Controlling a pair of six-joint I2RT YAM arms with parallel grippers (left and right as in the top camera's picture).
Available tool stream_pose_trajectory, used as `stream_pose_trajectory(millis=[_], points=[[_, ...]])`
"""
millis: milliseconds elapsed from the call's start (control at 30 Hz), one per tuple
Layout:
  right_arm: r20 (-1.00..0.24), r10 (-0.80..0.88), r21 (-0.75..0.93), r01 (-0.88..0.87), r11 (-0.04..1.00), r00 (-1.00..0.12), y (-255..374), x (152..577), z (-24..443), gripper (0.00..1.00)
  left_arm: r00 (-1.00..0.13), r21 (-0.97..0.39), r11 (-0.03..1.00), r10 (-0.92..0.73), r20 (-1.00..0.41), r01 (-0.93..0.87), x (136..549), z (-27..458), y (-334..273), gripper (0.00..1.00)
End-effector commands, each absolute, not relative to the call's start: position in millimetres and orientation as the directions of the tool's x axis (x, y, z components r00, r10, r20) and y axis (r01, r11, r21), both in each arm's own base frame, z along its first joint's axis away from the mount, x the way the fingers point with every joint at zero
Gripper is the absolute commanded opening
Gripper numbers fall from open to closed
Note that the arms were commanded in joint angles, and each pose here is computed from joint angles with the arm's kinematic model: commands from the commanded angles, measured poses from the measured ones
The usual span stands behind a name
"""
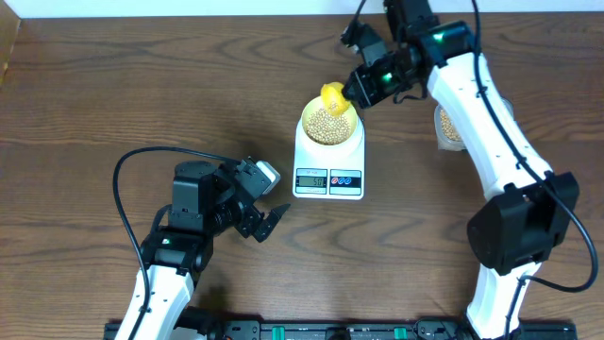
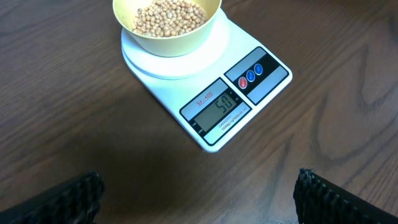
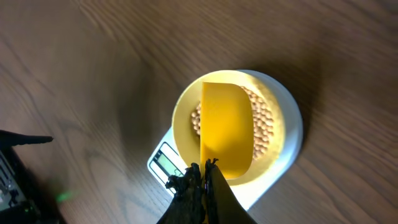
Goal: Scoop item into bowl and weigh 50g on scale
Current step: 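Hold the tipped yellow scoop over the bowl to pour beans, then carry the yellow scoop right back to the clear tub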
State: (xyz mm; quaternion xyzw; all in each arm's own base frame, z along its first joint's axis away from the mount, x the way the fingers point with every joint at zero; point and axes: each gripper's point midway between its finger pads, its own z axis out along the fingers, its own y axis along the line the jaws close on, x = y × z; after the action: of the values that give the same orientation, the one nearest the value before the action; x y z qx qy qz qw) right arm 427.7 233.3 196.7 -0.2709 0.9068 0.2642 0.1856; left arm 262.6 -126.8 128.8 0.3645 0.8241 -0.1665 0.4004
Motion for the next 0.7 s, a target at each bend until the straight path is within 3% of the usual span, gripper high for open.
stream_pose_trajectory(millis=[0, 267, 667], points=[[-0.522, -0.368, 0.379, -0.595, 0.708, -0.770, 229.9, 427.1, 220.8, 0.01, -0.405, 0.032, 0.687, 0.465, -0.787, 0.726, 265.7, 134.3, -124.8, 0.99], [-0.526, -0.382, 0.345, -0.601, 0.721, -0.760, 228.2, 429.5, 218.7, 0.01, -0.405, 0.032, 0.687, 0.465, -0.788, 0.726, 265.7, 134.4, -124.8, 1.00], [-0.547, -0.162, 0.665, -0.544, 0.511, -0.821, 194.8, 433.9, 265.8, 0.01, -0.405, 0.032, 0.687, 0.465, -0.788, 0.726, 265.7, 134.4, -124.8, 0.99]])
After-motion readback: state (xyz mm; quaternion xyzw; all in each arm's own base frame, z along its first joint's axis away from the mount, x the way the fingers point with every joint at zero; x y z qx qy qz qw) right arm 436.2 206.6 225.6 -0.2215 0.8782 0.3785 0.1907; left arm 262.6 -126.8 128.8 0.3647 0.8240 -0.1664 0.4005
